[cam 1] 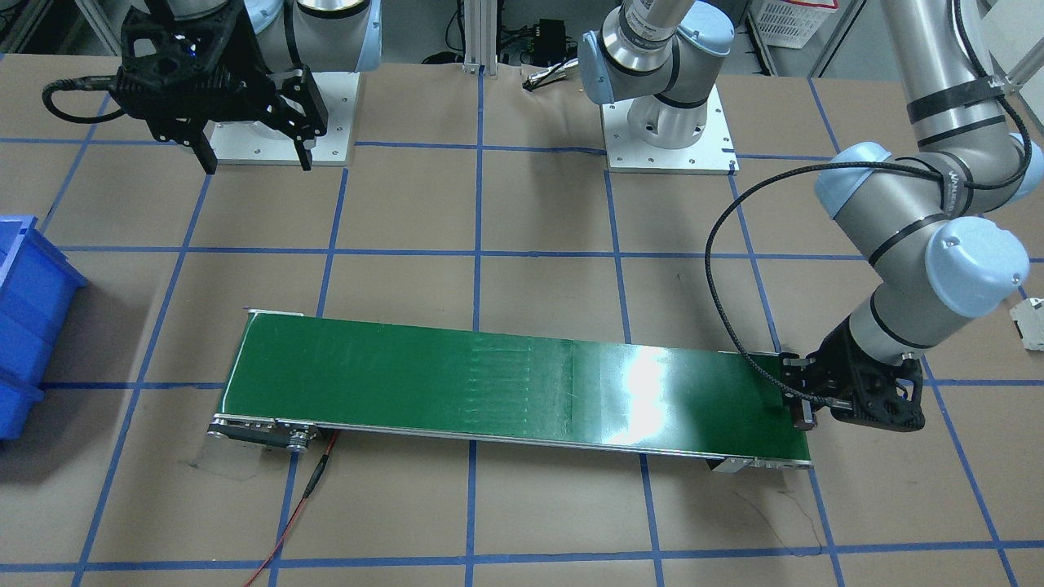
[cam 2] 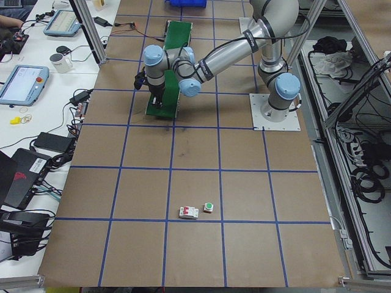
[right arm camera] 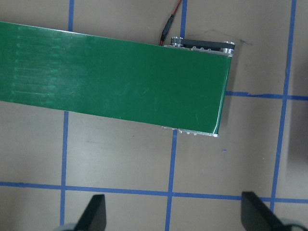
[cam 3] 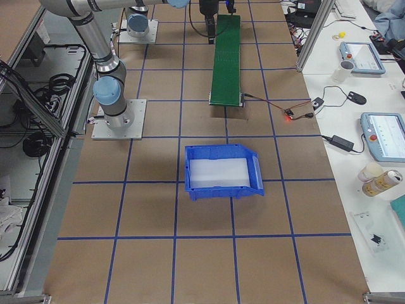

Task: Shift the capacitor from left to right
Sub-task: 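Carry the capacitor with the left gripper over the conveyor's near end, then lower the capacitor onto the green belt and open the left gripper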

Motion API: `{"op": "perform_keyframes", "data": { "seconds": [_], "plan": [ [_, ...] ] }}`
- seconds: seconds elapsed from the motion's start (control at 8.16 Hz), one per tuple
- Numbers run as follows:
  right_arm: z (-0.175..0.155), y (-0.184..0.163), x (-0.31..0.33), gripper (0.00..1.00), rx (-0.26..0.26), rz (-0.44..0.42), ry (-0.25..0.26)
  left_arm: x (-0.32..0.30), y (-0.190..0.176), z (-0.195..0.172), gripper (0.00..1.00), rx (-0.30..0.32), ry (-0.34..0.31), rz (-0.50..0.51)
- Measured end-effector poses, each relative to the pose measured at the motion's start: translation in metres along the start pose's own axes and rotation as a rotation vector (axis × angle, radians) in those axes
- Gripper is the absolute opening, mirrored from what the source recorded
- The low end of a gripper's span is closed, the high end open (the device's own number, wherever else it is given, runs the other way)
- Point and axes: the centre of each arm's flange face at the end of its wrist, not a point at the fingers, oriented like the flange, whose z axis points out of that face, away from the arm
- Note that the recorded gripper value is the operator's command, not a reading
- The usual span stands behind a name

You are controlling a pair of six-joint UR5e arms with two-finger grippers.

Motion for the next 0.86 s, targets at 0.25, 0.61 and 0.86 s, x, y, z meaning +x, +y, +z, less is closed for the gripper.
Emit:
{"op": "perform_keyframes", "data": {
  "seconds": [0.25, 0.61, 0.86],
  "plan": [
    [0.035, -0.014, 0.002, 1.00, -0.052, 0.001, 0.023, 0.001, -0.001, 0.017, 0.00, -0.027, 0.017, -0.007],
    [0.092, -0.052, 0.003, 1.00, -0.100, 0.008, 0.021, 0.007, -0.001, 0.021, 0.81, -0.046, 0.022, -0.038],
    [0.111, -0.065, 0.005, 1.00, -0.101, 0.010, 0.028, 0.014, -0.003, 0.020, 1.00, -0.049, 0.019, -0.072]
  ]
}}
